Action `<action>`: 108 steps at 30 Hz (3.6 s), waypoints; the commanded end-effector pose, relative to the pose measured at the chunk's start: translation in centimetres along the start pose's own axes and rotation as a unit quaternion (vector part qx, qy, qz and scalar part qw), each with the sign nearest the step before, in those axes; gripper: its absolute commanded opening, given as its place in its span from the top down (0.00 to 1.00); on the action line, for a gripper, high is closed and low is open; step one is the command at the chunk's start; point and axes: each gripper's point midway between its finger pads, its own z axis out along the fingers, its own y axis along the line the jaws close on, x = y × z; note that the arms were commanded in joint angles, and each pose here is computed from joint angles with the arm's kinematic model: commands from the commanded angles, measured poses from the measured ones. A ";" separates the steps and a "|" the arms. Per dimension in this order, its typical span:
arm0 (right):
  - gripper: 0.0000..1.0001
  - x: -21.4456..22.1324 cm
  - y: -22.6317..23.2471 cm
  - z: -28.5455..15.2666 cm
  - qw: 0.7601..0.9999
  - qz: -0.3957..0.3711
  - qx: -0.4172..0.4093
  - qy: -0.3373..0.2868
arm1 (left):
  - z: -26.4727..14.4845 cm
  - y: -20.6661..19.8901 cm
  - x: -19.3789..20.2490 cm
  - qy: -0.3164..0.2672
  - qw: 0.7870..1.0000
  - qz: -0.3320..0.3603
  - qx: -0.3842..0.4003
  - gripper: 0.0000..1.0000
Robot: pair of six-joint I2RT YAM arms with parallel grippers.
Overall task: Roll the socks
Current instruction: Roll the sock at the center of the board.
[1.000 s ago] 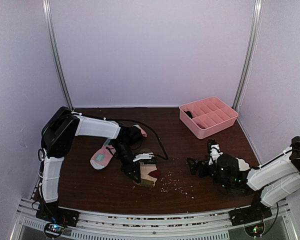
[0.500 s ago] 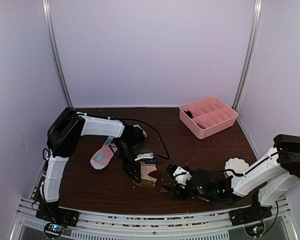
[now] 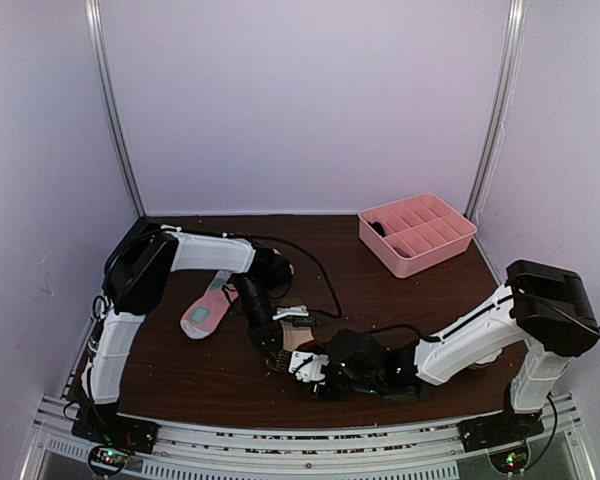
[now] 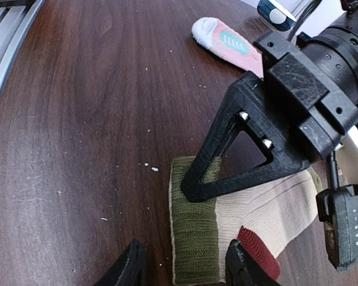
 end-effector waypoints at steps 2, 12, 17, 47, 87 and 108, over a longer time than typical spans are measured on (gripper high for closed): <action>0.54 1.0 0.9 1.2 0.998 -0.018 -0.062 0.027 | 1.7 1.5 1.6 0.042 0.999 -0.015 -0.001 1.00; 0.66 3.1 0.2 2.5 0.994 -0.005 -0.084 0.071 | 1.7 0.9 1.6 0.041 0.999 -0.010 0.014 1.00; 0.77 4.0 -0.5 2.5 0.992 0.010 -0.090 0.084 | 1.7 0.3 1.9 0.041 0.999 0.008 0.032 0.92; 0.59 -1.6 -0.2 1.7 0.990 0.027 -0.134 0.019 | 1.3 2.5 2.2 0.050 0.999 -0.011 -0.006 0.94; 0.96 9.3 3.7 2.5 0.961 0.122 -0.202 0.144 | -5.4 2.8 -1.2 -0.044 0.993 0.034 -0.105 0.04; 1.00 11.3 4.4 2.7 0.892 0.340 -0.243 0.172 | -10.2 -2.6 2.1 -0.069 0.892 0.247 -0.372 0.36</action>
